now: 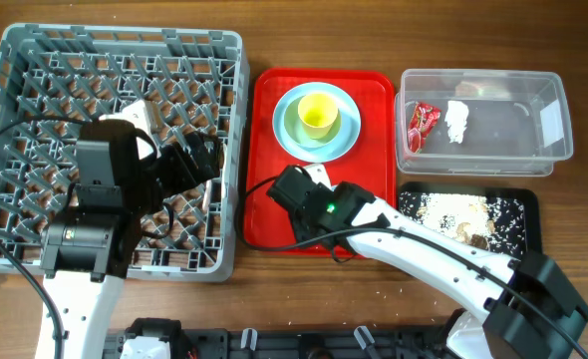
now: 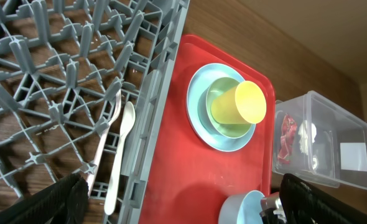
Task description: Sort waste into correct bins and load items into the dishwasher rack
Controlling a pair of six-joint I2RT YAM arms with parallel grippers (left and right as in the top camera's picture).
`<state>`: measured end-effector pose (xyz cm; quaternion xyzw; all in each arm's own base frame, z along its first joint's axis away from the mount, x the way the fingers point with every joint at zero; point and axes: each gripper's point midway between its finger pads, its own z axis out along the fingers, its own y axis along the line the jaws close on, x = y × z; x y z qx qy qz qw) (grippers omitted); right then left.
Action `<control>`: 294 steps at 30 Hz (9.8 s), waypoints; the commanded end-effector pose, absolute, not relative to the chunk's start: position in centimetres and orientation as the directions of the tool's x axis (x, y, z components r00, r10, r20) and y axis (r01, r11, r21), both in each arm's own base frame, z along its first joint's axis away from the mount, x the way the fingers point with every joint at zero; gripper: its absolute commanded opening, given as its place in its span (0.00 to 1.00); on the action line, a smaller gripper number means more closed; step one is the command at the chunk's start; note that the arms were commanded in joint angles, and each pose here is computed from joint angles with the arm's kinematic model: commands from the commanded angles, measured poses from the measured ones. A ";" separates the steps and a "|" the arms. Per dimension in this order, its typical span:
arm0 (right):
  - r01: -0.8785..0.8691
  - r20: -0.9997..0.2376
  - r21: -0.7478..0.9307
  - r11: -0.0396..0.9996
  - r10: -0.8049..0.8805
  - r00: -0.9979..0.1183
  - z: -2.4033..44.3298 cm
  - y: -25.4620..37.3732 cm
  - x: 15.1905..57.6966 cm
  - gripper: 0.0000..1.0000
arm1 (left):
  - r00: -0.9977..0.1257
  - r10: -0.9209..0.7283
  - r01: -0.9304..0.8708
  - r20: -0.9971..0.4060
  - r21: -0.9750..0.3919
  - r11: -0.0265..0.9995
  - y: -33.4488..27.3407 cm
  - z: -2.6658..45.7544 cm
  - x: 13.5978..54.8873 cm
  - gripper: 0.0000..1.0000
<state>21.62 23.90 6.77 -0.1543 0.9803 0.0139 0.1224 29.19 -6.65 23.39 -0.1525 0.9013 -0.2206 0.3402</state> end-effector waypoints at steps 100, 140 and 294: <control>0.700 -0.599 -0.050 0.713 0.539 -0.592 19.6 -10.4 34.1 1.00 | -0.862 0.081 0.273 -0.500 -0.323 0.906 -26.6 27.6 39.5 0.44; 0.700 -0.599 -0.050 0.713 0.539 -0.591 19.6 -10.4 34.1 1.00 | -0.919 0.174 0.229 -0.355 -0.119 0.966 -29.6 11.4 43.7 0.04; 0.700 -0.599 -0.050 0.713 0.539 -0.591 19.6 -10.4 34.1 1.00 | -0.934 0.235 0.237 -0.270 0.028 0.971 -31.5 4.1 40.5 0.20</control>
